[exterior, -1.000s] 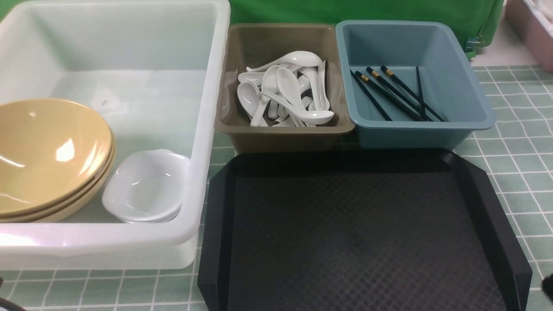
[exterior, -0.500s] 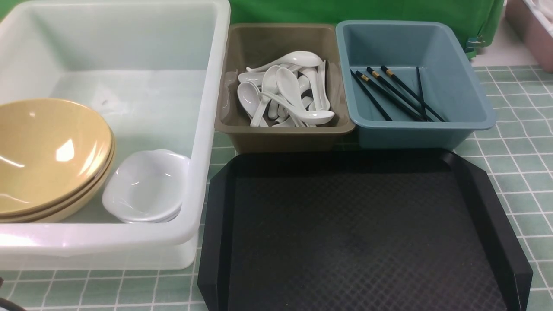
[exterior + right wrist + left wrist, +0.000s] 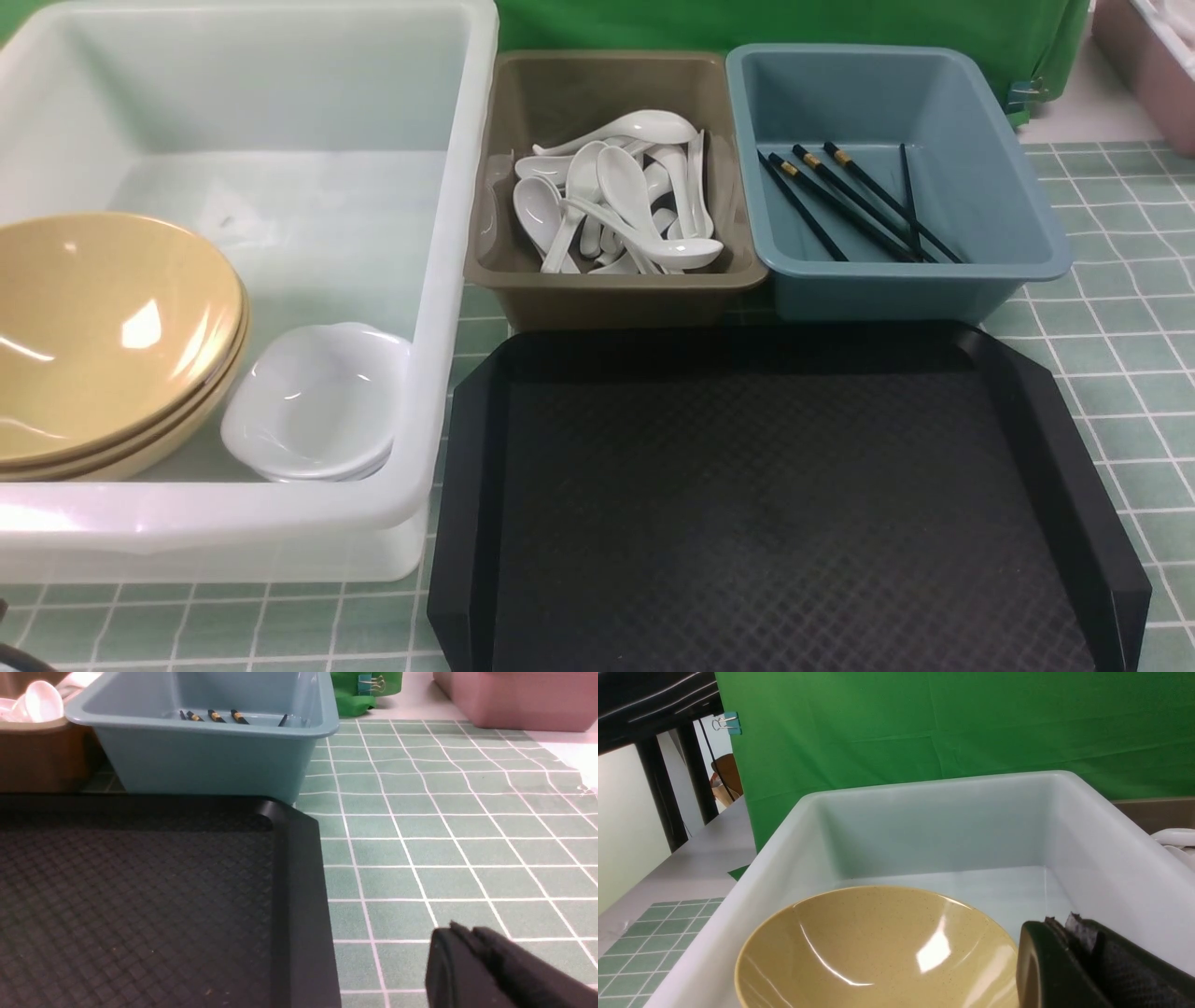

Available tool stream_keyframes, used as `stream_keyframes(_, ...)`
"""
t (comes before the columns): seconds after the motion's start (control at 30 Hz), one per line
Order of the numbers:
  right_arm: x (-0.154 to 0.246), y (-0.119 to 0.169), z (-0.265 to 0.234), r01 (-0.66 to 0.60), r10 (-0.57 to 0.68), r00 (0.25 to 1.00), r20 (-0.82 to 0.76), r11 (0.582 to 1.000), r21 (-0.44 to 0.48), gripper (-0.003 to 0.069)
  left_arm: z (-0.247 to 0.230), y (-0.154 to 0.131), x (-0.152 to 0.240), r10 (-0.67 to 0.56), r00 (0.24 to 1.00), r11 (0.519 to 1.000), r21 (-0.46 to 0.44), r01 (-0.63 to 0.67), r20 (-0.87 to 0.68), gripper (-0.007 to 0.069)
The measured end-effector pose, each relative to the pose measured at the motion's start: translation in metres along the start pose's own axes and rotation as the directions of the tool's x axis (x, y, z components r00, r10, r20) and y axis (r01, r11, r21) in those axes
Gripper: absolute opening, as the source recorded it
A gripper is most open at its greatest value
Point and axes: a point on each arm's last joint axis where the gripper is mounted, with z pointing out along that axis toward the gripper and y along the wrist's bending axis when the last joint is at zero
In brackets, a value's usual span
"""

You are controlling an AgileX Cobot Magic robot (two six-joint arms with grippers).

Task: On blue table put chopsticks spoon bowls plates into blue grey white boxes.

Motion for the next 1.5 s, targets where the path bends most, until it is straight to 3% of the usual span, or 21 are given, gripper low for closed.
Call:
stream_keyframes(0.47, 0.000, 0.000, 0.000, -0.007, 0.007, 1.000, 0.000, 1.000, 0.000, 0.0092, -0.001, -0.001, 0.006, -0.001, 1.000, 1.000, 0.005, 0.000, 0.003, 0.0005)
stream_keyframes(0.63, 0.000, 0.000, 0.000, -0.008, 0.008, 1.000, 0.000, 1.000, 0.000, 0.0099, -0.004, -0.006, 0.040, -0.131, 0.989, 0.991, 0.021, 0.133, -0.060, 0.0005)
stream_keyframes(0.8, 0.000, 0.000, 0.000, -0.010, 0.010, 1.000, -0.001, 1.000, 0.000, 0.0101, -0.005, -0.015, 0.074, -0.301, 0.947, 0.951, 0.040, 0.307, -0.110, 0.0005)
stream_keyframes(1.2, 0.000, 0.000, 0.000, -0.011, 0.011, 1.000, -0.001, 1.000, 0.002, 0.0106, -0.006, -0.016, 0.096, -0.171, 0.953, 0.984, 0.011, 0.179, -0.250, 0.0005)
stream_keyframes(1.5, 0.000, 0.000, 0.000, -0.011, 0.011, 1.000, -0.001, 1.000, 0.002, 0.0113, -0.007, -0.021, 0.096, -0.121, 0.958, 0.987, 0.069, 0.144, -0.260, 0.0005)
